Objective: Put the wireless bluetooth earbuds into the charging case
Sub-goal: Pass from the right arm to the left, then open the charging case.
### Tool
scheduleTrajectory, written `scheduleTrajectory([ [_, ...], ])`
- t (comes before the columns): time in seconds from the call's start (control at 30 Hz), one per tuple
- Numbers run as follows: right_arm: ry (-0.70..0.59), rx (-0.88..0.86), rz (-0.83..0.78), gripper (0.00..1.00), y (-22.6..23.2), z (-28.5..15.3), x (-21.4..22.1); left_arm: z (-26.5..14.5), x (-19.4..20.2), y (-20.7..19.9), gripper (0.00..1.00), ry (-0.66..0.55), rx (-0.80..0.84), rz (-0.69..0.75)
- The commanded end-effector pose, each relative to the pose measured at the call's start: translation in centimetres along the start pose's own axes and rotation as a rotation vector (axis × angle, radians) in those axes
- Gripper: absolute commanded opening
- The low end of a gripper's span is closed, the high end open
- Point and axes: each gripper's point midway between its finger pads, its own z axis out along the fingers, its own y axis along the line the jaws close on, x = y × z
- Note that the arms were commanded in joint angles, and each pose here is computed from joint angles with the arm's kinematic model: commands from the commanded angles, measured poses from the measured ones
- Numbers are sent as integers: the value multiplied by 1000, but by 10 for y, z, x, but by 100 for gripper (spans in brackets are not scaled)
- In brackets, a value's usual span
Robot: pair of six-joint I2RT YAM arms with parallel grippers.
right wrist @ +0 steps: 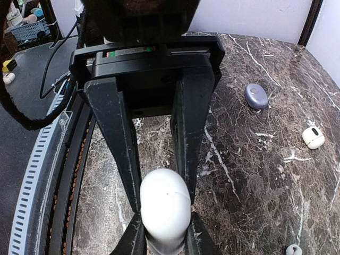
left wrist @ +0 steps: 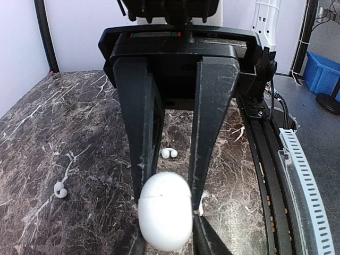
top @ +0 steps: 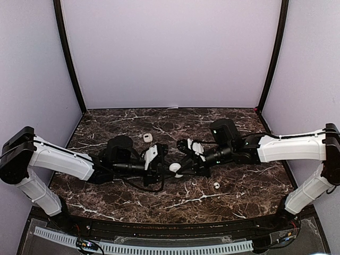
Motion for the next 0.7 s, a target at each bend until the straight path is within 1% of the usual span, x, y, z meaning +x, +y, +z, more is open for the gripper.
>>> scheduleTrajectory([
  [0.0, -47, -2, -20, 11, -1, 0, -14, 2, -19, -2, 28, -61, 17, 14],
  [0.07, -57, 9, -23, 20, -1, -2, -15, 1, -17, -1, 25, -57, 8, 14],
  [0.17, -76, 35, -24, 32, -2, -6, -13, -3, -14, -1, 25, -61, -6, 8],
  [0.27, -86, 65, -10, 39, -6, -9, -8, -9, -15, -1, 24, -85, -10, -9],
  [0.37, -99, 91, 12, 45, -10, -12, -6, -16, -16, -6, 23, -117, 22, -38],
  [0.43, -113, 112, 26, 49, -14, -14, -6, -22, -17, -9, 22, -139, 50, -55],
  [0.53, -124, 154, 49, 50, -22, -16, -5, -28, -17, -17, 22, -161, 103, -68],
  [0.67, -114, 244, 90, 50, -41, -22, -1, -29, -10, -23, 22, -140, 142, -86],
])
